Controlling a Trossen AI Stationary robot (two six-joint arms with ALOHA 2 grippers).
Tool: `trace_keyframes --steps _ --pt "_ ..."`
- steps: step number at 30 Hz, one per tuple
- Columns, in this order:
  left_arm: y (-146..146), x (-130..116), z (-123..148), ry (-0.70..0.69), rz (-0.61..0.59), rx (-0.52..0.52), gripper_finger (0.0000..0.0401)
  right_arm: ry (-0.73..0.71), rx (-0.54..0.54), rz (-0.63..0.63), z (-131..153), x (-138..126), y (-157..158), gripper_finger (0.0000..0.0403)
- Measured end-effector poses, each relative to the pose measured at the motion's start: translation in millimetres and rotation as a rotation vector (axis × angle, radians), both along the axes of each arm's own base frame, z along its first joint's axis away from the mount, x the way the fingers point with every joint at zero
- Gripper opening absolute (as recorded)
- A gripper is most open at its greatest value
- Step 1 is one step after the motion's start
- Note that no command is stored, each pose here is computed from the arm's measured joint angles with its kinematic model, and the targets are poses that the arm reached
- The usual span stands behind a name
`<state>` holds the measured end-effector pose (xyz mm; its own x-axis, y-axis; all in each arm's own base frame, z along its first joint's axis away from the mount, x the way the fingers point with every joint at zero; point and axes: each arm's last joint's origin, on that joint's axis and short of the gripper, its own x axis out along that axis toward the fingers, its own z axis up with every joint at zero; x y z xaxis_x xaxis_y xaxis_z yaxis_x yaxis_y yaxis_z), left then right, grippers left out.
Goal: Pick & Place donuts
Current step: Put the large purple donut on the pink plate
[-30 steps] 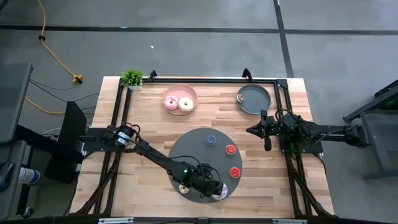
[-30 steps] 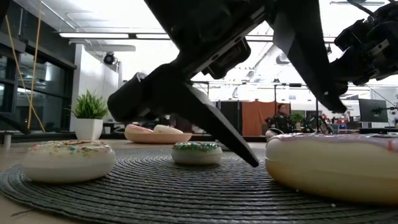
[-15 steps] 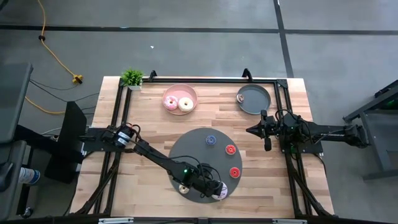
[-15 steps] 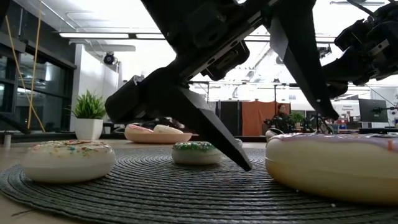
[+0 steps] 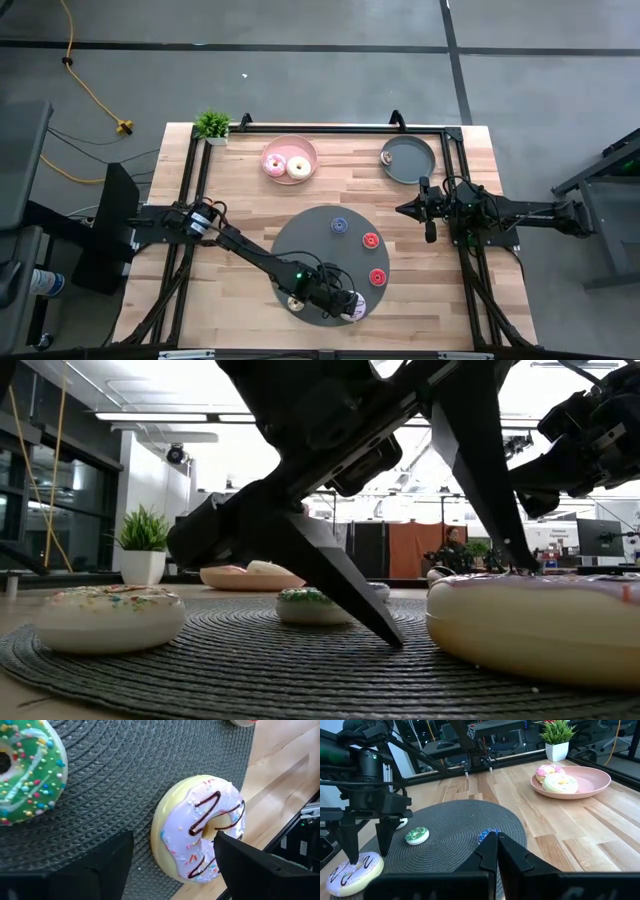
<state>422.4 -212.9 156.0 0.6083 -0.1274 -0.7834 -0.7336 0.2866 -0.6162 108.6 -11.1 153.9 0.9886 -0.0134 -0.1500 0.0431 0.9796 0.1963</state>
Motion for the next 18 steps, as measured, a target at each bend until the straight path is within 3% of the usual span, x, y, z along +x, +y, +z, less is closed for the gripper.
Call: trace_keyframes --steps 9,18 --pt "-0.3 0.6 -1.3 -0.003 -0.001 -0.002 0.0200 0.000 0.000 0.000 -0.1 0.0 0.0 0.0002" --pt "-0.4 0.7 -1.3 -0.003 0.000 -0.002 0.0162 0.000 0.000 0.000 0.0 0.0 0.0 0.0007"
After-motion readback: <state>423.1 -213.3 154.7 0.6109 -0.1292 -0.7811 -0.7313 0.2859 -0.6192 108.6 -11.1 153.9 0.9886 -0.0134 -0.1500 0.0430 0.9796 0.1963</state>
